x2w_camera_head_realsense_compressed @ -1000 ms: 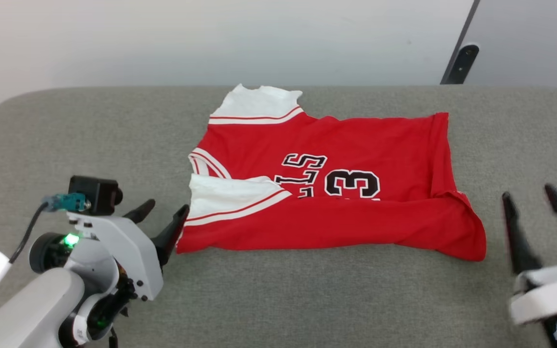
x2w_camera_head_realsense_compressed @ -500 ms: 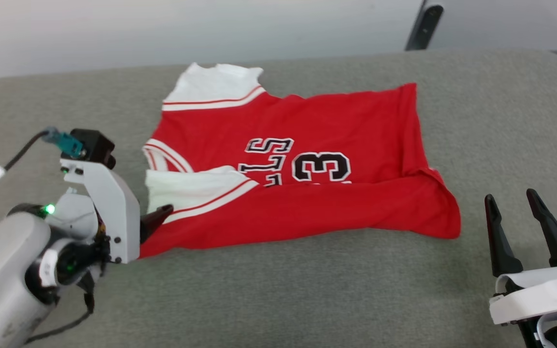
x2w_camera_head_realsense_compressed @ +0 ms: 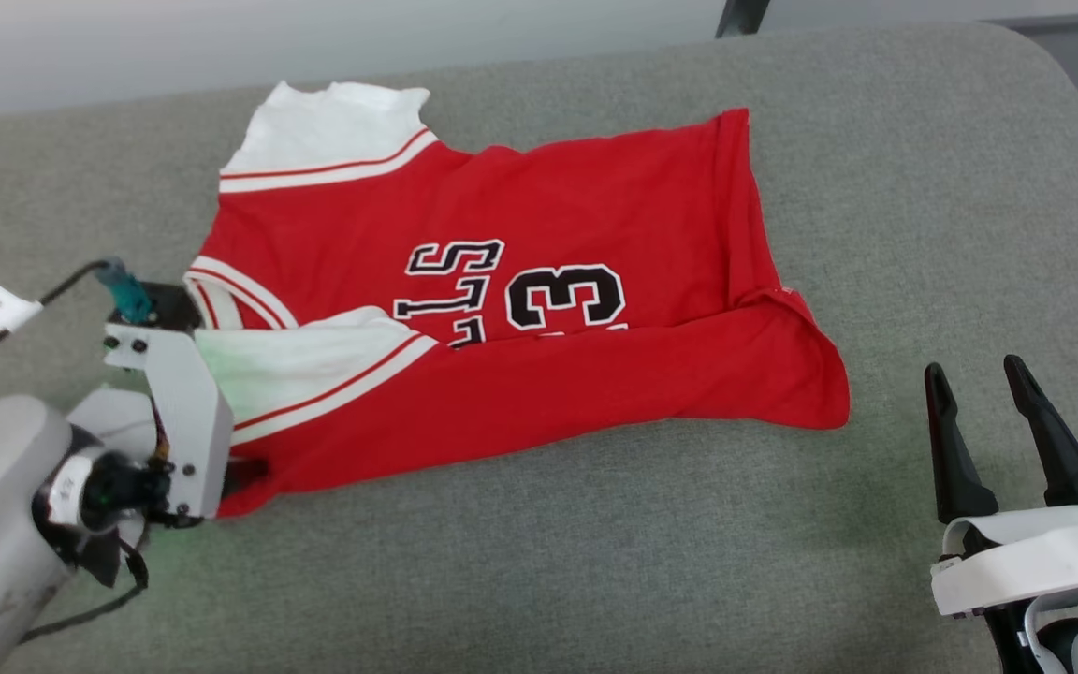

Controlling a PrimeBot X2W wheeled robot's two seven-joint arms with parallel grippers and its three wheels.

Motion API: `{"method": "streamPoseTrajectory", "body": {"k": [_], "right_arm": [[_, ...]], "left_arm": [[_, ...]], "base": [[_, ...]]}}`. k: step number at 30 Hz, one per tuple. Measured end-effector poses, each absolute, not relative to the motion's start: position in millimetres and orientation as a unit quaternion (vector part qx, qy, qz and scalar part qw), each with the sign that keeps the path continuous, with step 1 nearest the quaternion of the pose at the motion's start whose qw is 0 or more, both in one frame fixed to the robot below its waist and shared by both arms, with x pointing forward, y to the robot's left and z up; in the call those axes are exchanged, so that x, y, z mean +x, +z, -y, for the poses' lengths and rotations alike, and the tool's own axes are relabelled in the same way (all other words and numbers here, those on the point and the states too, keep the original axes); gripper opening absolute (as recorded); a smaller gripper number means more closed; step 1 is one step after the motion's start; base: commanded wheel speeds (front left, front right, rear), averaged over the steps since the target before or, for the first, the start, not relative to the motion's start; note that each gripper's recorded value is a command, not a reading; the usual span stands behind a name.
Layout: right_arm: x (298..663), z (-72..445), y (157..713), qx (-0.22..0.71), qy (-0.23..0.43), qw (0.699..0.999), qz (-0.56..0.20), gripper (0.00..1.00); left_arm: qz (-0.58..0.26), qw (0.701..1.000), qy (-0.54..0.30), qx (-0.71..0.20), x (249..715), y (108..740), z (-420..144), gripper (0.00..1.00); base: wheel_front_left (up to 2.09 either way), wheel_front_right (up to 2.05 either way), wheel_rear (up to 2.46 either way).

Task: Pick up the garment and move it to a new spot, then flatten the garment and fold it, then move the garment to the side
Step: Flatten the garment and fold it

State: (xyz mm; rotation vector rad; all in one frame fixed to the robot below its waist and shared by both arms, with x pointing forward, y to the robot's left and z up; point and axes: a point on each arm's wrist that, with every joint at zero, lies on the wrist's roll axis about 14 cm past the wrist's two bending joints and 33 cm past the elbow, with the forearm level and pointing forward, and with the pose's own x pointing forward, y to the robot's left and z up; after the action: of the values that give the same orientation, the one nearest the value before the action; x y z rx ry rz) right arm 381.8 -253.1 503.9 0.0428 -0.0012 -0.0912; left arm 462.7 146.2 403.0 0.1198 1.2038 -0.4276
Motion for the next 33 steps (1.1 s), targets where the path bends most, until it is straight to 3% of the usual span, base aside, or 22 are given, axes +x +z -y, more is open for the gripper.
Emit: {"method": "streamPoseTrajectory", "body": {"k": [7,10,17,23,33], "right_arm": [[385,255,495,0.031,-0.053,0.998,-0.010,1.00],[391,251,495,0.031,-0.046,0.998,-0.012,1.00],[399,242,484,0.047,-0.024,0.997,-0.062,1.00],[414,231,466,0.054,0.021,0.983,-0.176,1.00],[432,230,433,0.037,0.073,0.906,-0.415,1.00]], "left_arm": [[-0.586,0.788,-0.186,0.032,470,384,-143,1.00],[-0.598,0.782,-0.176,0.015,470,379,-142,0.00],[-0.605,0.779,-0.168,0.006,469,380,-141,0.00],[-0.597,0.783,-0.175,0.006,471,383,-139,0.00],[-0.588,0.787,-0.185,0.010,472,383,-135,0.00]], "base": [[0.00,0.00,0.00],[0.00,0.00,0.00],[0.00,0.00,0.00],[0.00,0.00,0.00],[0.00,0.00,0.00]]}}
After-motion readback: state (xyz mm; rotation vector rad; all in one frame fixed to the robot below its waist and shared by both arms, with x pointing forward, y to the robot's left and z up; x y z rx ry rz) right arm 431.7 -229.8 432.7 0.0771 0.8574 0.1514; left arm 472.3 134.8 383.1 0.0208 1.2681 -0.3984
